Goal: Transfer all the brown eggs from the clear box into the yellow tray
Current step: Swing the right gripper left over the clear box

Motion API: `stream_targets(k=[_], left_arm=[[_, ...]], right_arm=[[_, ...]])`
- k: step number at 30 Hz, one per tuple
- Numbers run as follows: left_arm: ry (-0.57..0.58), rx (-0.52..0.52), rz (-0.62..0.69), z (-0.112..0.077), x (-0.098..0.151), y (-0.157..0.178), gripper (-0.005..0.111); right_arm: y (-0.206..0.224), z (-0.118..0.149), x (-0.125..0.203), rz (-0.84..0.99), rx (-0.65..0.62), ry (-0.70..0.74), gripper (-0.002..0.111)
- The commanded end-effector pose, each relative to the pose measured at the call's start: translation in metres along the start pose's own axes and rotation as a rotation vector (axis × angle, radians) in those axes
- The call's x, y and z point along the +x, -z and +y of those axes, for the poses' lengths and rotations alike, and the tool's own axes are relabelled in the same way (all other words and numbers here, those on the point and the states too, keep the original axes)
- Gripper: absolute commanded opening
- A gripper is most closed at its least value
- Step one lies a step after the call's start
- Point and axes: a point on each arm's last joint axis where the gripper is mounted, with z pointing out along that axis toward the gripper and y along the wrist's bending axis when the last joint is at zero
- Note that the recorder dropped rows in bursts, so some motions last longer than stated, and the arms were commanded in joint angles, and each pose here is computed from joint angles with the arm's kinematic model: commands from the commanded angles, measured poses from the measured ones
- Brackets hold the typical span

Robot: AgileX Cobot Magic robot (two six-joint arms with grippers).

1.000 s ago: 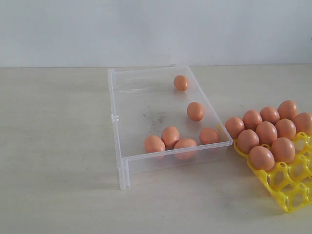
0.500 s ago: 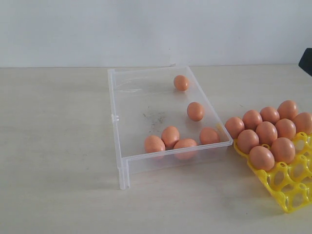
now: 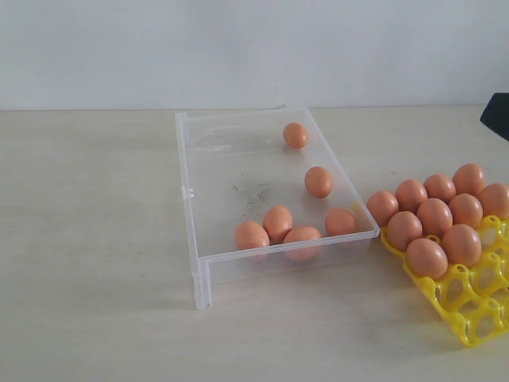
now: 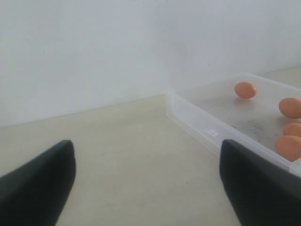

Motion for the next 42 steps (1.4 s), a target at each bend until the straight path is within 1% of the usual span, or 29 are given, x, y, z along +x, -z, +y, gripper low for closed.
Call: stream_targets(k=[1, 4, 7, 9, 11, 13, 17, 21, 22, 24, 26, 28, 29, 31, 35, 37, 40, 42], left_arm=[[0.014, 0.004, -0.007, 0.0, 0.001, 0.0, 0.078], [0.014, 0.004, -0.007, 0.0, 0.001, 0.0, 0.078], [0.014, 0.004, -0.007, 0.0, 0.001, 0.0, 0.078], [0.014, 0.004, -0.007, 0.0, 0.001, 0.0, 0.078], [0.014, 0.004, -0.007, 0.0, 0.001, 0.0, 0.078], [0.014, 0.004, -0.007, 0.0, 0.001, 0.0, 0.078], [0.014, 0.004, -0.007, 0.0, 0.001, 0.0, 0.078], [0.014, 0.004, -0.007, 0.0, 0.001, 0.0, 0.078], [0.014, 0.004, -0.007, 0.0, 0.001, 0.0, 0.078], [0.014, 0.004, -0.007, 0.0, 0.001, 0.0, 0.078], [0.014, 0.004, -0.007, 0.0, 0.001, 0.0, 0.078], [0.014, 0.004, -0.007, 0.0, 0.001, 0.0, 0.078], [0.014, 0.004, -0.007, 0.0, 0.001, 0.0, 0.078], [0.014, 0.004, -0.007, 0.0, 0.001, 0.0, 0.078], [0.014, 0.004, -0.007, 0.0, 0.001, 0.0, 0.078], [0.014, 0.004, -0.007, 0.0, 0.001, 0.0, 0.078], [0.014, 0.004, -0.007, 0.0, 0.001, 0.0, 0.078], [0.014, 0.004, -0.007, 0.0, 0.001, 0.0, 0.078]], right_arm=[[0.001, 0.002, 0.007, 0.092, -0.004, -0.125, 0.0], [0.001, 0.002, 0.021, 0.16, -0.021, -0.118, 0.0], [0.0, 0.001, 0.034, 0.165, -0.048, -0.143, 0.0], [-0.003, 0.002, 0.039, 0.169, -0.067, -0.113, 0.0], [-0.008, 0.003, 0.044, 0.186, -0.079, -0.053, 0.0], [-0.015, 0.005, 0.046, 0.182, -0.087, -0.037, 0.0], [-0.033, 0.01, 0.039, 0.033, -0.119, -0.065, 0.0], [-0.043, 0.011, 0.027, -0.14, -0.131, -0.053, 0.0], [-0.045, 0.009, 0.026, -0.164, -0.109, -0.049, 0.0], [-0.051, -0.001, 0.026, -0.193, -0.005, -0.025, 0.0], [-0.054, -0.014, 0.034, -0.121, 0.139, 0.053, 0.0], [-0.055, -0.022, 0.042, -0.041, 0.224, 0.1, 0.0], [-0.056, -0.023, 0.046, 0.002, 0.239, 0.138, 0.0], [-0.057, -0.022, 0.053, 0.073, 0.221, 0.098, 0.0], [-0.062, -0.015, 0.052, 0.058, 0.161, 0.006, 0.0], [-0.069, -0.007, 0.05, 0.073, 0.114, -0.005, 0.0], [-0.091, 0.008, 0.047, 0.137, 0.044, 0.04, 0.0], [-0.112, 0.016, 0.05, 0.208, 0.025, 0.111, 0.0]])
